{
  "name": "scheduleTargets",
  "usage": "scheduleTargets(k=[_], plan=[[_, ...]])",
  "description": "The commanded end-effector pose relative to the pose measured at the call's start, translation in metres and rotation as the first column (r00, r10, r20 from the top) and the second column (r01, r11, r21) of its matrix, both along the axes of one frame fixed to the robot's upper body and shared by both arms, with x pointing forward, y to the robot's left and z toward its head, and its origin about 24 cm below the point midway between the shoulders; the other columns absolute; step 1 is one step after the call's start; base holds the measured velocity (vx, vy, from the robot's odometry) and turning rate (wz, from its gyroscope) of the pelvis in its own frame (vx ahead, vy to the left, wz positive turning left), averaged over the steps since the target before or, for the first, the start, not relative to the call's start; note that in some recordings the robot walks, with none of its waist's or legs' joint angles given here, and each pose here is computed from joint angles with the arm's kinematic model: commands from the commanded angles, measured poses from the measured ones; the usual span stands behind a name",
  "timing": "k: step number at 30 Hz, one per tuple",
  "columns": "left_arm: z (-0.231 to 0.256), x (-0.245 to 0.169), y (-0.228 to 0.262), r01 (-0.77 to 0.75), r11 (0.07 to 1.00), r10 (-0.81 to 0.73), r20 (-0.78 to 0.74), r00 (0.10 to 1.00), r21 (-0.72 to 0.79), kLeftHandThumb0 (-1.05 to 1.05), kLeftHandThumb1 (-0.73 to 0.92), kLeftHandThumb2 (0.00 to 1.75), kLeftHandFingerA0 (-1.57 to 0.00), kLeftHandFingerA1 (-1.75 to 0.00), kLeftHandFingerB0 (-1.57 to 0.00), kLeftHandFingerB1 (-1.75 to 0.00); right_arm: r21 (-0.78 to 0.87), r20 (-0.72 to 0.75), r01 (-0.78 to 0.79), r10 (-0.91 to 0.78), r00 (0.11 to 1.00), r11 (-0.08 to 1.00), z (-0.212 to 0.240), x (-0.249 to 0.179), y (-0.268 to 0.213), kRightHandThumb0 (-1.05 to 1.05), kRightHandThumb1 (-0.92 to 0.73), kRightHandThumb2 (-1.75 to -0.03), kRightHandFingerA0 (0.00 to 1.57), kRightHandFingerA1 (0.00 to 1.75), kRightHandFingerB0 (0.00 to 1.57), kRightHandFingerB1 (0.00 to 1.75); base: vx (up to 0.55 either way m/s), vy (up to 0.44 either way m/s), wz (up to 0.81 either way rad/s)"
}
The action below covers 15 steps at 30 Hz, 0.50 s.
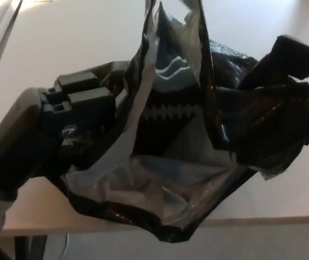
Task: A plastic bag is kept infront of the robot in the middle of the desk and the robot uses both its hands to grab it from the top and lifts it up and then releases it.
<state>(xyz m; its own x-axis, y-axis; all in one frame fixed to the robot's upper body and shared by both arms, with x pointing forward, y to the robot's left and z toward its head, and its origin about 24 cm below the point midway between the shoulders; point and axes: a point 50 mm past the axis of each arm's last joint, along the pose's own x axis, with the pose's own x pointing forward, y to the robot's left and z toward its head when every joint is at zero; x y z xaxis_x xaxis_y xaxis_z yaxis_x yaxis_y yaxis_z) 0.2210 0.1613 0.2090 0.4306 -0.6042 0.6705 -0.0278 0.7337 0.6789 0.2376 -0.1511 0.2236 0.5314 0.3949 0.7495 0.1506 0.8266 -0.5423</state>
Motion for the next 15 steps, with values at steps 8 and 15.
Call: scheduleTargets(k=[8, 15], plan=[[0.099, -0.096, -0.003, 0.307, 0.936, -0.242, 0.315, 0.918, -0.175, -0.58, 0.70, 0.61, -0.99, -1.62, -0.78, -1.33, 0.159, 0.038, -0.340, 0.338, 0.940, 0.927, 0.050, -0.073, -0.001, -0.42, -0.75, -0.68, 0.94, 1.66, 0.73, 1.40, 0.00, 0.000, 0.00], [0.074, -0.085, 0.009, 0.290, 0.916, -0.277, 0.085, 0.957, -0.277, -0.62, 0.69, 0.61, -0.90, -1.29, -0.74, -1.18, 0.207, 0.009, -0.387, 0.394, 0.919, 0.898, 0.053, -0.088, 0.004, -0.47, -0.73, -0.69, 0.91, 1.70, 0.75, 1.48, 0.00, 0.000, 0.00]])
